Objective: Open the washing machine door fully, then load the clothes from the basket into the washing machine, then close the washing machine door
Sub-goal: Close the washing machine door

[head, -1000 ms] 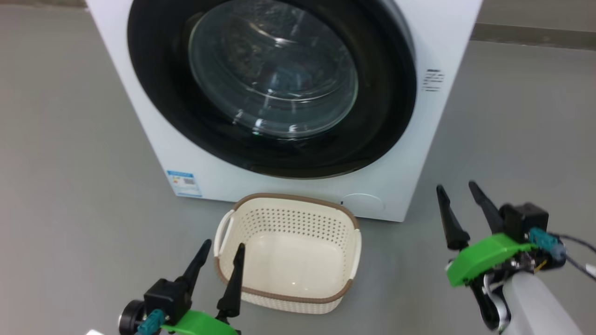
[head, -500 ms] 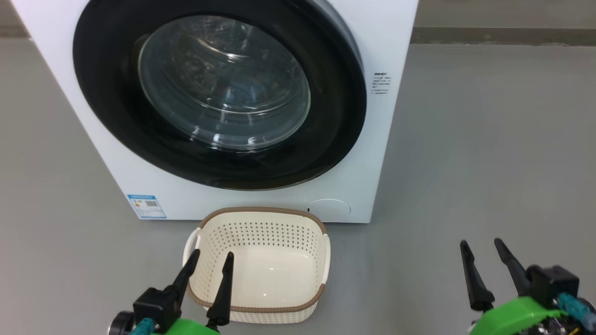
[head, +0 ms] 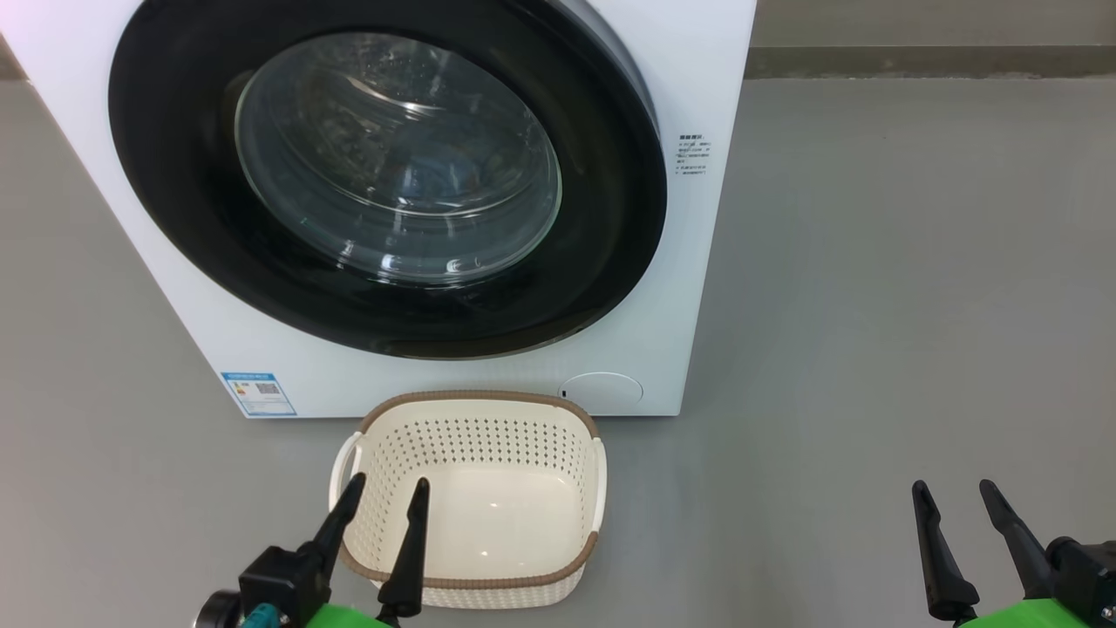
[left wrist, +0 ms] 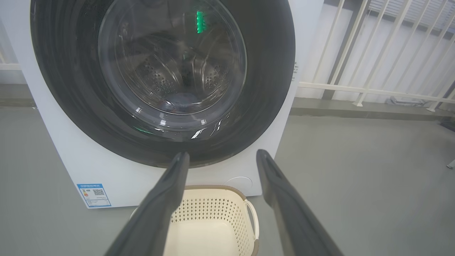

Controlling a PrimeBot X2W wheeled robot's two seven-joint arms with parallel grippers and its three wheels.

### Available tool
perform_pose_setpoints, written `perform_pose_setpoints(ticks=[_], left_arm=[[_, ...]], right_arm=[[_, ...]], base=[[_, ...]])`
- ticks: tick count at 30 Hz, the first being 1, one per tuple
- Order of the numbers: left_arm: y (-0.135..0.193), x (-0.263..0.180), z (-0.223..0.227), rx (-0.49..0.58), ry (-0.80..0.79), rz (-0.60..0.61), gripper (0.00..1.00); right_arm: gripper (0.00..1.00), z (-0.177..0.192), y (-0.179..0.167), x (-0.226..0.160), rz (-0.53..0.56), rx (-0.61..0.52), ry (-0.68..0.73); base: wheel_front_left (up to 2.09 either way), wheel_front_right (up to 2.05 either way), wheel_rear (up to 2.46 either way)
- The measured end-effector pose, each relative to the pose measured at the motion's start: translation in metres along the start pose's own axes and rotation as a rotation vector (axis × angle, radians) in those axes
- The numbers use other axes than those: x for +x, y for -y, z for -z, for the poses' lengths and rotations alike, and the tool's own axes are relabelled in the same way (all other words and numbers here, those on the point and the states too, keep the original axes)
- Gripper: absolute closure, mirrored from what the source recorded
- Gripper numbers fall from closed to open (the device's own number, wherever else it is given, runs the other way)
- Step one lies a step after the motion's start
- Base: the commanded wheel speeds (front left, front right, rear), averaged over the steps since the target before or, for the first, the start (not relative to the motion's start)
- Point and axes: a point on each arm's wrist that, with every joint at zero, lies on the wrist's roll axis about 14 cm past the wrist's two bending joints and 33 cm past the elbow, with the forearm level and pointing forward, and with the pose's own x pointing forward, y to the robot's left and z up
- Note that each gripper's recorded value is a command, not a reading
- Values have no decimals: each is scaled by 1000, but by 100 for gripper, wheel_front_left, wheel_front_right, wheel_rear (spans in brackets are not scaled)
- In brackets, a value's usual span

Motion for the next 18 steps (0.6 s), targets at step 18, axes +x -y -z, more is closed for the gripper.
perform_pose_setpoints(ticks=[18], left_arm=[[0, 0, 3, -6, -10, -7, 0]], right_arm=[[0, -4, 2, 1, 5, -1, 5]], base=[[0, 0, 0]])
